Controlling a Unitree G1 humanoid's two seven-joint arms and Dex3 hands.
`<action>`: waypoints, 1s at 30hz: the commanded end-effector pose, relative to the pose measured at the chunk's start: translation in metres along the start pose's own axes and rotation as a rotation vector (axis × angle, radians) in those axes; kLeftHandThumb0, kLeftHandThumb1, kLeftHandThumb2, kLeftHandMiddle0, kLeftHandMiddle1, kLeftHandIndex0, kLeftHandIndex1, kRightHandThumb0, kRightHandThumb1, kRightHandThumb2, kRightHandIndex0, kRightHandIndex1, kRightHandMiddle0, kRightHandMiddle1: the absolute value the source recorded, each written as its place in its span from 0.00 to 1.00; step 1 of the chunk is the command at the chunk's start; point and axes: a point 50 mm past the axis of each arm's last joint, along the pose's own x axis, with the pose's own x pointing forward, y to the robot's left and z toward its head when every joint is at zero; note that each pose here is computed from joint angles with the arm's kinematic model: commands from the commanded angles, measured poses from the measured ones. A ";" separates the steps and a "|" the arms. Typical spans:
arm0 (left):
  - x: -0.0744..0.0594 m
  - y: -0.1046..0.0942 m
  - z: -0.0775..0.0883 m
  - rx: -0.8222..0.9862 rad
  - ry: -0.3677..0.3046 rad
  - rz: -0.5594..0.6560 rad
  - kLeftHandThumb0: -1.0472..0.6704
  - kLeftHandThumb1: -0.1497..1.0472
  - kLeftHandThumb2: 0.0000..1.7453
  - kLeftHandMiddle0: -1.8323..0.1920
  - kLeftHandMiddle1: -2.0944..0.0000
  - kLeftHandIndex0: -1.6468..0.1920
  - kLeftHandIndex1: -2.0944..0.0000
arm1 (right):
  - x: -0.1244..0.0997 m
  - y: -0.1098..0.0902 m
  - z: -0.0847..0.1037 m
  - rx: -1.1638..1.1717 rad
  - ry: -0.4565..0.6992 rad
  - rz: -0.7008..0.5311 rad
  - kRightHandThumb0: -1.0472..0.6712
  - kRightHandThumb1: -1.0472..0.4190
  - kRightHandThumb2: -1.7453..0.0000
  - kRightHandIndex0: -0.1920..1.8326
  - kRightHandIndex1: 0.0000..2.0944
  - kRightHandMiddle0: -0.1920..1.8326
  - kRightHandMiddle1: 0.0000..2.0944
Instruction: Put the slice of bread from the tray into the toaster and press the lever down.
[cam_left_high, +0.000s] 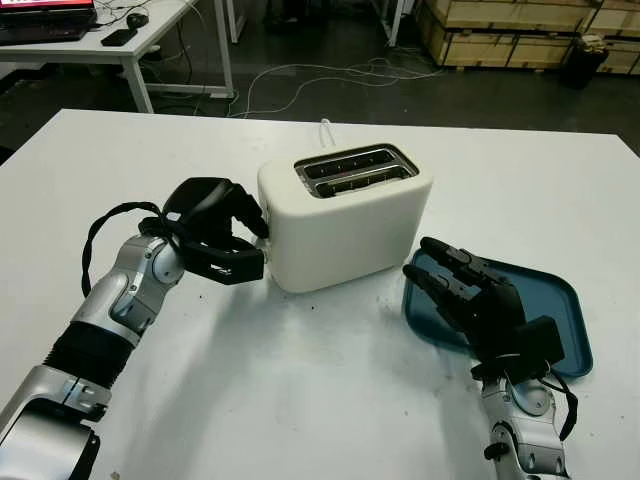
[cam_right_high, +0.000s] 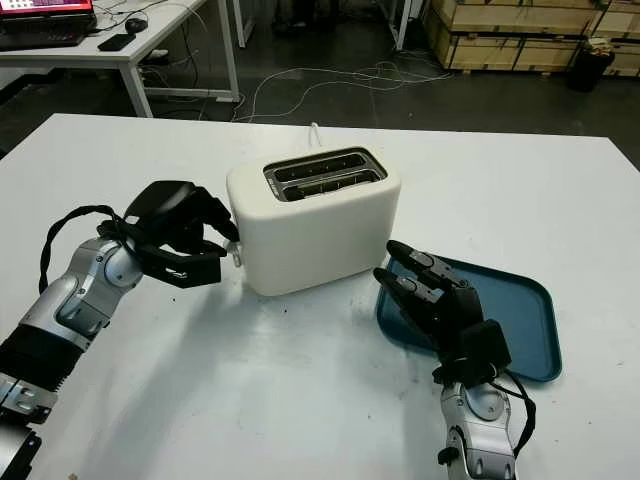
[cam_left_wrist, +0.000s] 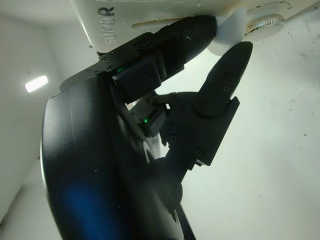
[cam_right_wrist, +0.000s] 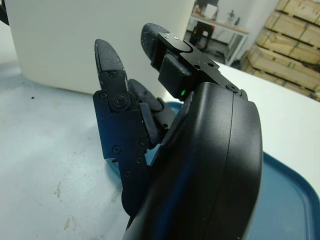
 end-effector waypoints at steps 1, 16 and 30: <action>-0.013 -0.123 0.036 -0.162 -0.030 -0.378 0.43 0.79 0.00 0.39 0.56 0.18 1.00 | 0.000 -0.001 0.000 -0.011 0.003 -0.009 0.37 0.10 1.00 0.56 0.00 0.52 0.00; -0.021 -0.163 0.048 -0.193 0.024 -0.490 0.41 0.84 0.00 0.39 0.67 0.20 0.99 | 0.006 -0.003 0.000 -0.020 0.004 -0.009 0.37 0.11 1.00 0.56 0.00 0.52 0.00; -0.019 -0.144 0.047 -0.236 -0.034 -0.356 0.41 0.81 0.00 0.36 0.65 0.18 0.98 | 0.007 -0.001 -0.001 -0.008 -0.009 0.001 0.37 0.10 1.00 0.56 0.01 0.52 0.00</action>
